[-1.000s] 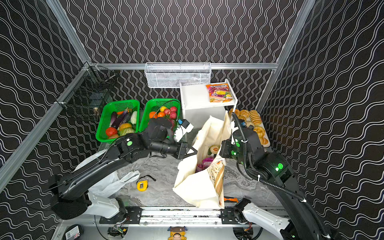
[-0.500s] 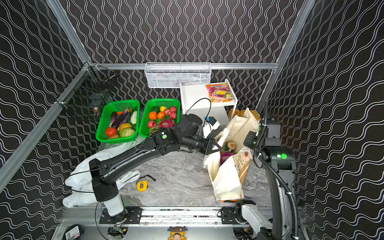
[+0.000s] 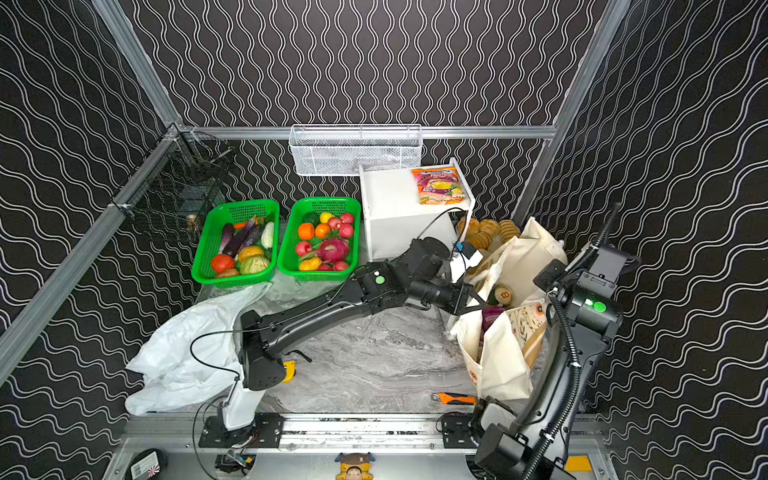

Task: Place the mixed food into the grocery bags and tie them
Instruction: 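Carry the lifted tote with both grippers to the table edge beside the bread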

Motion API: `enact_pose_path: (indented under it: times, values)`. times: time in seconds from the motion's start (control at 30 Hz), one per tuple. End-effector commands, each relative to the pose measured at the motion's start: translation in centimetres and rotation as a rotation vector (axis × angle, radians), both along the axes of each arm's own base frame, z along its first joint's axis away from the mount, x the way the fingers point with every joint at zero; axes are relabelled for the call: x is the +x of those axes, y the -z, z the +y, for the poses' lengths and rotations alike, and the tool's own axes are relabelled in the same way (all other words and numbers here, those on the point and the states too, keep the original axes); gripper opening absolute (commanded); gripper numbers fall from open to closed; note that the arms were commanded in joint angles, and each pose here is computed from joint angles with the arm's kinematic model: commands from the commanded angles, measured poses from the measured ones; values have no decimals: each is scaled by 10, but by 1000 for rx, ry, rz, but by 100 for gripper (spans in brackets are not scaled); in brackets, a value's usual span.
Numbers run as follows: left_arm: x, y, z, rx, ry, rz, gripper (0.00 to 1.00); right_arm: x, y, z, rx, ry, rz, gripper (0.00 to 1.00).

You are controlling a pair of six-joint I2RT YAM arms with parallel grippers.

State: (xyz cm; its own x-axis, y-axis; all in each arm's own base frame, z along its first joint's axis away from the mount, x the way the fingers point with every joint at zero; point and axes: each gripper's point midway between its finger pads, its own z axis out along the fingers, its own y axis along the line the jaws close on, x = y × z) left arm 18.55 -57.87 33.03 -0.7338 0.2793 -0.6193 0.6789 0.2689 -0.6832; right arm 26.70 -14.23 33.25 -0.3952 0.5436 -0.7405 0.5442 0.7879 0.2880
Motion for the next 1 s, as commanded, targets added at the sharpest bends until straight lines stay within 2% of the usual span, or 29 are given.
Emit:
enact_pose_path:
  times: [0.0, 0.3, 0.6, 0.73, 0.83, 0.97]
  values:
    - [-16, -34, -24, -153, 69, -21, 0, 21, -39, -26, -132, 4, -160, 0]
    - [-4, -14, -62, -212, -20, -33, 0, 30, -14, -54, -203, 24, -154, 0]
    - [-6, -17, -83, -281, -47, -40, 0, 41, -11, -69, -197, 43, -158, 0]
    - [-4, -8, -85, -264, -54, -42, 0, 43, 3, -70, -171, 41, -138, 0]
    - [-3, -1, -87, -258, -56, -38, 0, 36, 22, -74, -158, 83, -101, 4]
    - [-3, 2, -88, -251, -59, -43, 0, 34, 25, -72, -155, 89, -109, 10]
